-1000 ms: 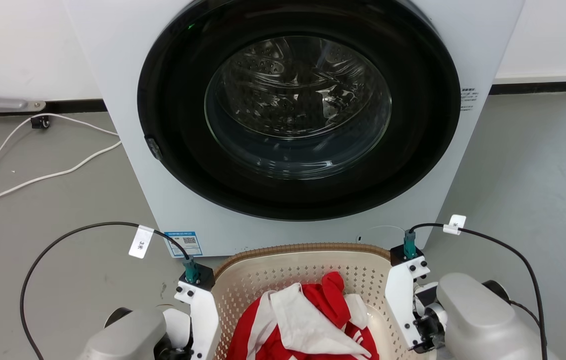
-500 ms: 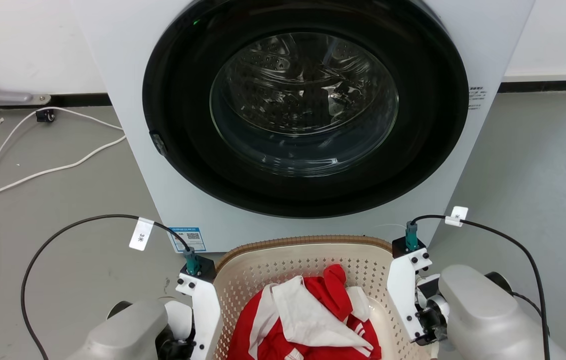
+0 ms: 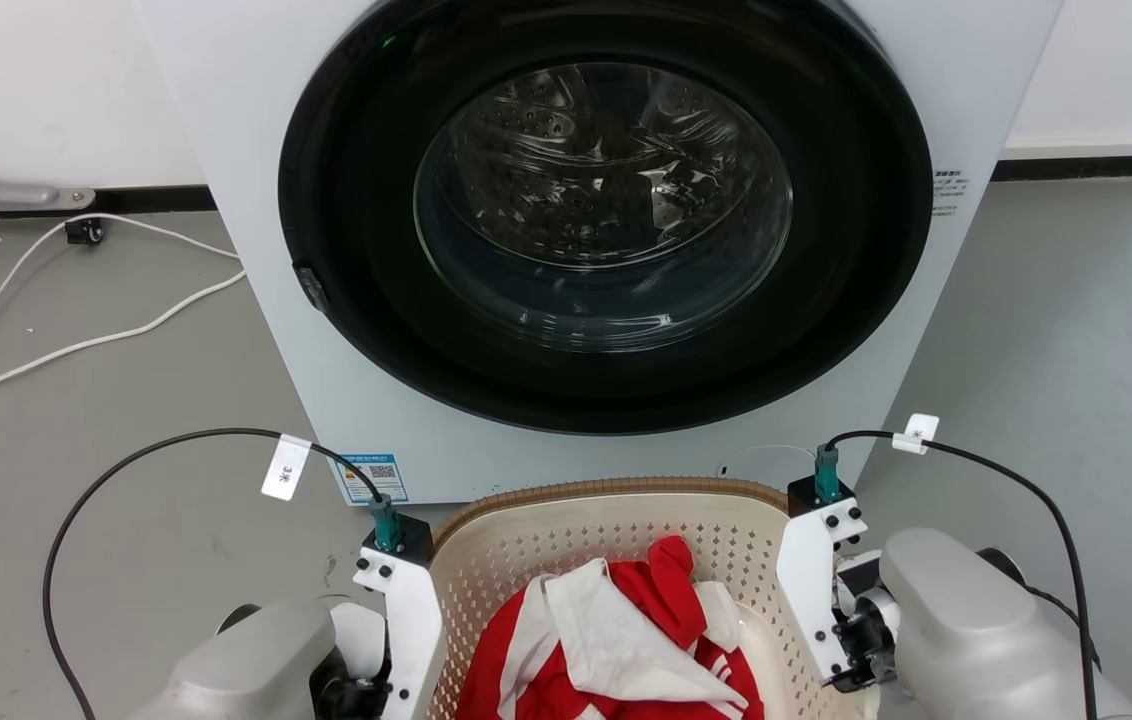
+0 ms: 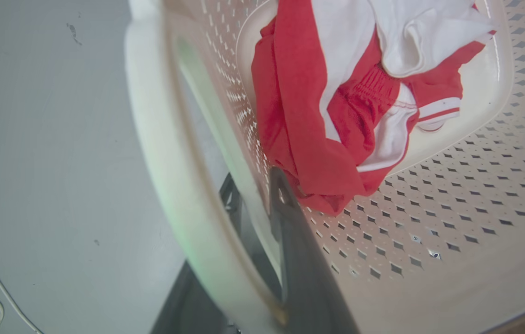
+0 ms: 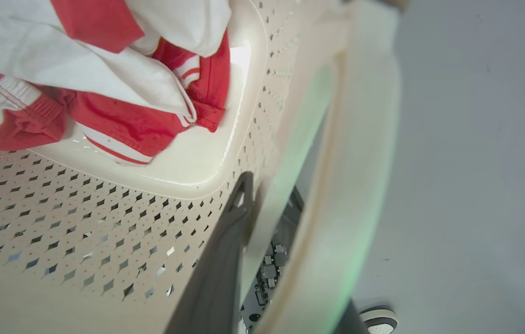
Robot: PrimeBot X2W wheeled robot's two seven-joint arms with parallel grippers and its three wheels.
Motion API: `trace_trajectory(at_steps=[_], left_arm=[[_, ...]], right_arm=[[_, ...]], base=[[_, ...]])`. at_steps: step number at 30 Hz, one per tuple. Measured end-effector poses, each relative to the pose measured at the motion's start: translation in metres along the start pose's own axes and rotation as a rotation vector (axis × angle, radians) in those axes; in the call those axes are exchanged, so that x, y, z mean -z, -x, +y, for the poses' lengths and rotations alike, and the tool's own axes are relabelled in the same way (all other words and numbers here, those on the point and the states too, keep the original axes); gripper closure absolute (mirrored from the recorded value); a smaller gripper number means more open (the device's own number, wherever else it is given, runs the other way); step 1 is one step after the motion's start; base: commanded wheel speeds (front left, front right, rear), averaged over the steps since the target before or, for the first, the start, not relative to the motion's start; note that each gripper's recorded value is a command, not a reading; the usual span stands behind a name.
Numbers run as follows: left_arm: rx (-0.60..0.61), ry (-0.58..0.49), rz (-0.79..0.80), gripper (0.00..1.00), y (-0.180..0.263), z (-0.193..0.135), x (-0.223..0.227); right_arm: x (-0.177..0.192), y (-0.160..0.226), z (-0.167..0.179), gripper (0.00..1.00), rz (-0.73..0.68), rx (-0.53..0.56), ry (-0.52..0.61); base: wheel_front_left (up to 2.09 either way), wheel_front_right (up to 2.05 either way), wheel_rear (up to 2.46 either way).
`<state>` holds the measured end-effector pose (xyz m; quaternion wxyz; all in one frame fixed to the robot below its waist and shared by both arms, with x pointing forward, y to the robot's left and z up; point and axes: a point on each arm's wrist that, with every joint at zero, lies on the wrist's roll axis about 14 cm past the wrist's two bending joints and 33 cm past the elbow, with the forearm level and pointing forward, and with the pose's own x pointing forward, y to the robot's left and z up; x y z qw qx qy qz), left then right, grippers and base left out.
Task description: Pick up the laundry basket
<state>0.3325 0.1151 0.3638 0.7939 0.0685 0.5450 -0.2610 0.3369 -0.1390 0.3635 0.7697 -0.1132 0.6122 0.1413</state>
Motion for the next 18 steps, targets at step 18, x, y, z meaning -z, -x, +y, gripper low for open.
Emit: trace_trajectory(at_steps=[18], left_arm=[[-0.002,0.016,0.014,1.00,0.0018,0.0024,0.0035]], right_arm=[[-0.0022,0.0007,0.0032,1.00,0.004,-0.006,0.004]], base=[[0.00,0.00,0.00]])
